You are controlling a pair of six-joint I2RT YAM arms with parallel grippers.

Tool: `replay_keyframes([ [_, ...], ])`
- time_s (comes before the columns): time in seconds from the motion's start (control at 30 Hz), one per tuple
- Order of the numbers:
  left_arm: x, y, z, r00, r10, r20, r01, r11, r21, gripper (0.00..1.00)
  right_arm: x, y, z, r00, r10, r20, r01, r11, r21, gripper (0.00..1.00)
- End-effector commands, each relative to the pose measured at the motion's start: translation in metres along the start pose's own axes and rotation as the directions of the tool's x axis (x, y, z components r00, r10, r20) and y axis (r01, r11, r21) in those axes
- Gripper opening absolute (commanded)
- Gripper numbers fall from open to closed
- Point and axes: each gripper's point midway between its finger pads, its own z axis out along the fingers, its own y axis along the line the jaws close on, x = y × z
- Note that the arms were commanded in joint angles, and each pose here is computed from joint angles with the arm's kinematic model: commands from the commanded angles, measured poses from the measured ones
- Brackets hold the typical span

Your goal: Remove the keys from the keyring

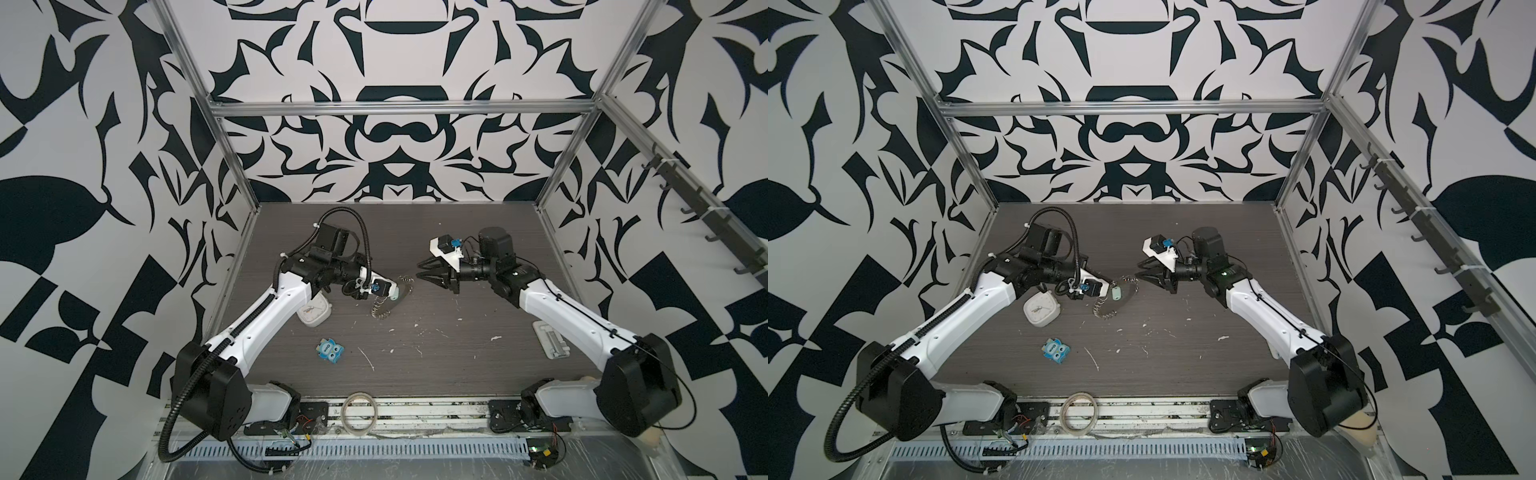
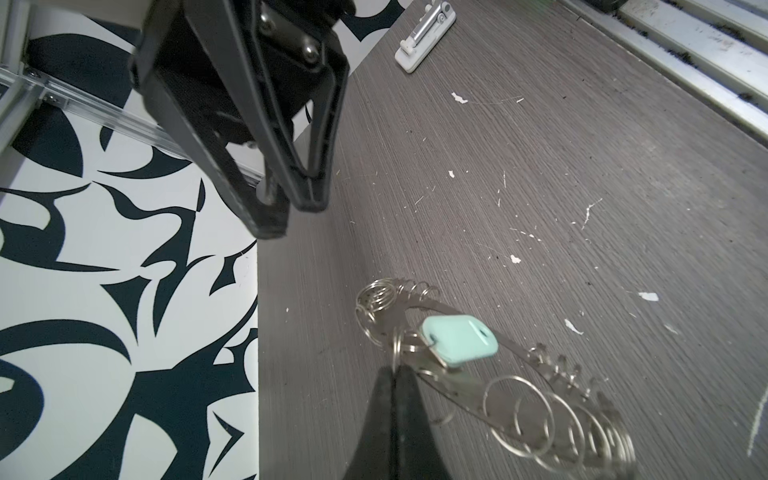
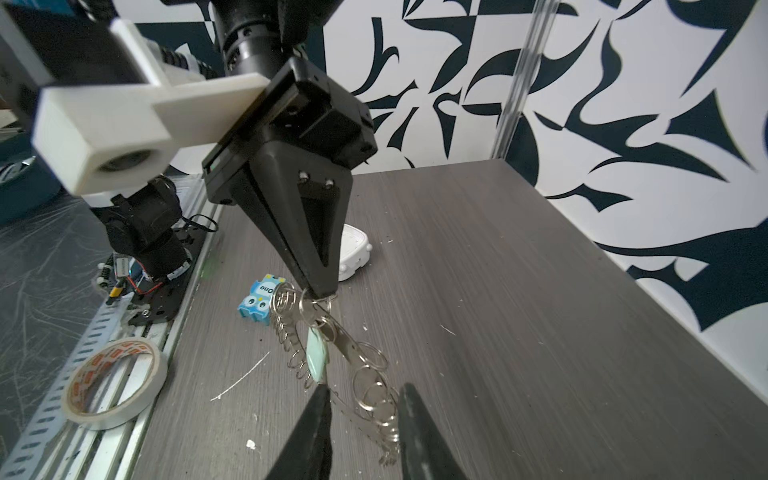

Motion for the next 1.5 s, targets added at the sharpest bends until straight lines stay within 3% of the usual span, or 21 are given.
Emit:
replay_keyframes([
  [0.0, -0.014, 0.006, -0.009, 0.998, 0.058, 0.038, -0.057, 0.998, -0.025, 0.00, -0.011, 0.013, 0.010, 0.999, -0.020, 0.042, 0.021, 0.999, -0.032, 0.32],
  [0.4, -0.020, -0.002, -0.010, 0.996, 0.062, 0.069, -0.060, 0.998, -0.026, 0.00, 0.001, 0.026, 0.018, 0.992, 0.037, 0.117, -0.045, 0.997, 0.070, 0.36],
  [0.83, -0.023, -0.003, -0.008, 0.994, 0.057, 0.092, -0.055, 0.998, -0.022, 0.00, 0.001, 0.020, 0.035, 0.979, 0.106, 0.174, -0.111, 0.994, 0.018, 0.38],
  [1.47, -0.024, -0.006, -0.007, 0.993, 0.055, 0.105, -0.052, 0.998, -0.024, 0.00, -0.003, 0.030, 0.051, 0.983, 0.086, 0.164, -0.084, 0.996, -0.022, 0.38],
])
